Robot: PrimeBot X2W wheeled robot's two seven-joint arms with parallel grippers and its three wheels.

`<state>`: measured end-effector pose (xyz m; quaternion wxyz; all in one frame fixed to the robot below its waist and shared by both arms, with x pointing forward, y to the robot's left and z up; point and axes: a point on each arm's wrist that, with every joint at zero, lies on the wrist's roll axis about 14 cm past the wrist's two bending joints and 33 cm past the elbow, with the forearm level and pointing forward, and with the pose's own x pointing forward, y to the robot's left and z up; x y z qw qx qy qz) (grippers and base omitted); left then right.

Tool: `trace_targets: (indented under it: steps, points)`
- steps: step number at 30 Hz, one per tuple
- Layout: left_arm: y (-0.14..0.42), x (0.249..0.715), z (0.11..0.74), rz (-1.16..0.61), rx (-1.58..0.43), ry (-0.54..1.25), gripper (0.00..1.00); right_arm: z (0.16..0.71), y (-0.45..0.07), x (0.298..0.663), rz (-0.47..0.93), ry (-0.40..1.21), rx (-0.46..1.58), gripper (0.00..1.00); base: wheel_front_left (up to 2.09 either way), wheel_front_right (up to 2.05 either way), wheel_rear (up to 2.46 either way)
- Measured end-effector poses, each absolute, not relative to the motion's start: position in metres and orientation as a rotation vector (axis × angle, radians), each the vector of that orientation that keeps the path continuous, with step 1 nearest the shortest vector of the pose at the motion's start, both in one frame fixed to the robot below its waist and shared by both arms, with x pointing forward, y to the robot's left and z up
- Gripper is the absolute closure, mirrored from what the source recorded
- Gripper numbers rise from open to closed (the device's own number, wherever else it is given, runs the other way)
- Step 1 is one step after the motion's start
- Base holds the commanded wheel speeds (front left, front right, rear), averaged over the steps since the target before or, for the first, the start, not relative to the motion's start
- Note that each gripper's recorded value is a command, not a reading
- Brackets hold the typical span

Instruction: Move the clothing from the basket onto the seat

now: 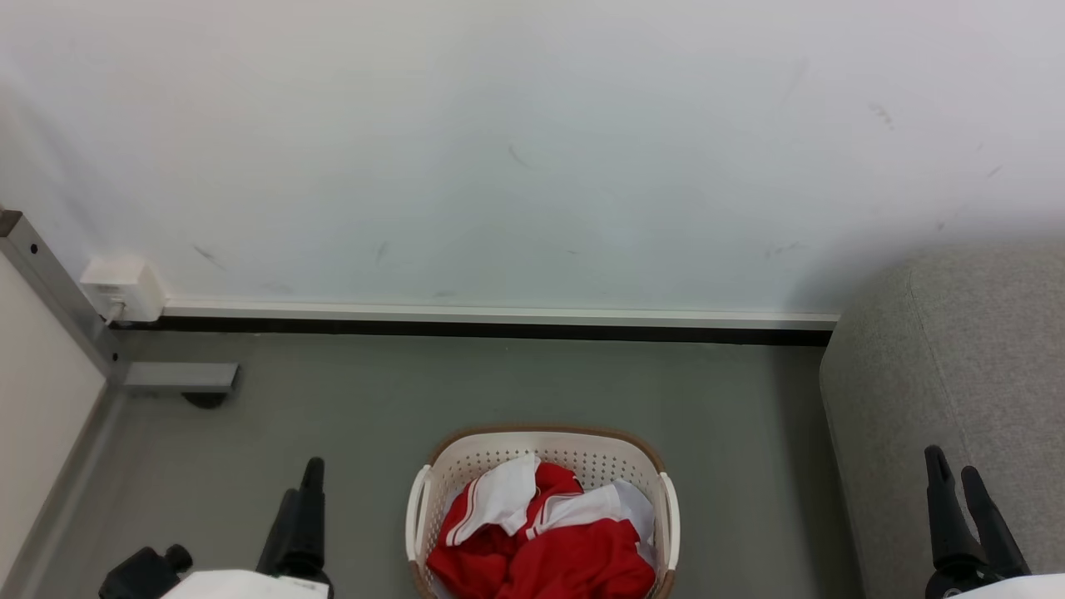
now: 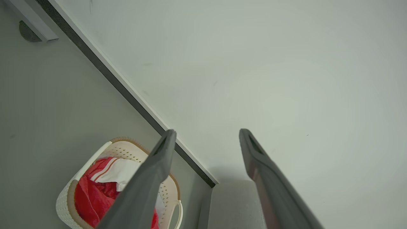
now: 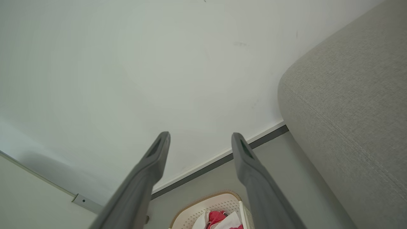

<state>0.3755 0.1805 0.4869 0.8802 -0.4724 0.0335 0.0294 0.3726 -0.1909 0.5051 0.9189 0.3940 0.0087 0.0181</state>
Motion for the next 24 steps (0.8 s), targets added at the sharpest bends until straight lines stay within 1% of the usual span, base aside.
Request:
trace_targets:
  steps: [9, 24]
  points:
    - [0.1794, 0.3713, 0.4828, 0.062, -0.782, 0.078, 0.0, 0.4986, -0.1907, 0.3693, 0.042, 0.03, 0.643, 0.0, 0.0, 0.0, 0.0]
    - [0.1796, 0.3686, 0.4865, 0.061, -0.573, 0.052, 0.0, 0.4944, -0.1865, 0.365, 0.073, 0.032, 0.444, 0.0, 0.0, 0.0, 0.0]
